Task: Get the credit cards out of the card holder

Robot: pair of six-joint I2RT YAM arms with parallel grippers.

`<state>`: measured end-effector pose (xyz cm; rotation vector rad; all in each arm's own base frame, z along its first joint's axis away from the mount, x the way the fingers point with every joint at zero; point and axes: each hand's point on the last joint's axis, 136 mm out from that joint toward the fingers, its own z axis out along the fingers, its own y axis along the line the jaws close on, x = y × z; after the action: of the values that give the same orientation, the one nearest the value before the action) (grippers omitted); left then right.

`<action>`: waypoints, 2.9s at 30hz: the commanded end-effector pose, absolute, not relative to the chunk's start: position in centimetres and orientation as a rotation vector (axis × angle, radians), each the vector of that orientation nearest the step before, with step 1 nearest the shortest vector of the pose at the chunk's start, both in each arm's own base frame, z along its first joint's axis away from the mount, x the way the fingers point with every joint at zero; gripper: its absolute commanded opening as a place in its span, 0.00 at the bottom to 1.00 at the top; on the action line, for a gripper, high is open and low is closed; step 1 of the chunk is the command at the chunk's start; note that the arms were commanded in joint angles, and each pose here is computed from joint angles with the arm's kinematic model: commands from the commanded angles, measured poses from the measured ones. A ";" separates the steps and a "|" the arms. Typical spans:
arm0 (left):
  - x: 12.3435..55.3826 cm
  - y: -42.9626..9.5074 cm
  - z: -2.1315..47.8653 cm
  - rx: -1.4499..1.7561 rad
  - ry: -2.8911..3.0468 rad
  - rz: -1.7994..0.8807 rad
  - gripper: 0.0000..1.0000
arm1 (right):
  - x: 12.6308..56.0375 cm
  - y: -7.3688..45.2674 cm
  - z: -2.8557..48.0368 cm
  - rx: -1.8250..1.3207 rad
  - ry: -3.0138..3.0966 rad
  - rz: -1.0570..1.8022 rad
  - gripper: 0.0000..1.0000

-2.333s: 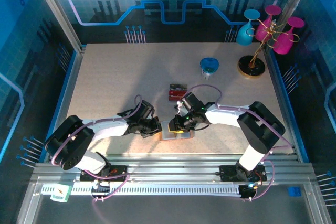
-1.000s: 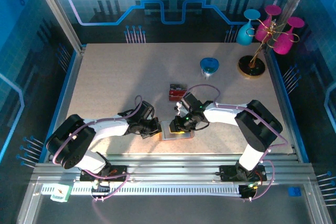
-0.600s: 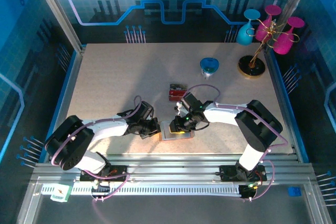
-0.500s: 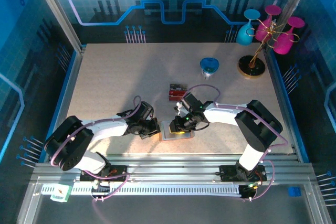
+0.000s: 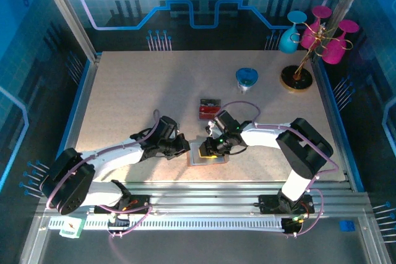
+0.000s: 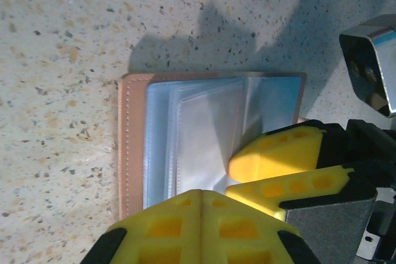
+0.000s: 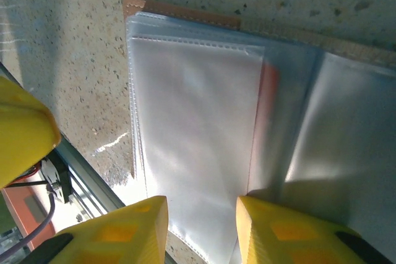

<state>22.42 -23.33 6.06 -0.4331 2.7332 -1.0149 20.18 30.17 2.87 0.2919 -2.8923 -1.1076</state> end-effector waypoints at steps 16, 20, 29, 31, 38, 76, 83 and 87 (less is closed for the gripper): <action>21.4 -25.3 3.6 -0.458 2.838 -1.086 0.27 | 19.5 29.3 1.8 0.209 -2.850 -1.124 0.35; 21.3 -25.2 3.4 -0.458 2.844 -1.073 0.30 | 19.5 29.2 1.9 0.206 -2.852 -1.125 0.35; 21.2 -25.3 2.8 -0.465 2.858 -1.066 0.34 | 19.4 29.0 1.7 0.198 -2.850 -1.125 0.35; 21.2 -25.4 2.9 -0.461 2.855 -1.067 0.34 | 19.4 29.1 1.7 0.194 -2.849 -1.130 0.35; 21.4 -26.0 3.3 -0.452 2.841 -1.100 0.30 | 19.3 29.1 1.7 0.189 -2.842 -1.138 0.35; 23.2 -26.3 7.1 -0.274 2.765 -1.021 0.07 | 22.0 25.4 11.2 0.197 -3.030 -1.239 0.37; 23.9 -28.6 7.3 -0.192 2.809 -1.064 0.26 | 22.1 23.3 11.4 0.132 -3.053 -1.244 0.37; 24.5 -29.6 7.3 -0.160 2.822 -1.065 0.34 | 22.0 22.7 11.3 0.110 -3.059 -1.249 0.38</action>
<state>24.84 -28.76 7.10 -0.2215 2.7872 -1.0499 22.76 23.60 11.76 0.1213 -3.0639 -1.2793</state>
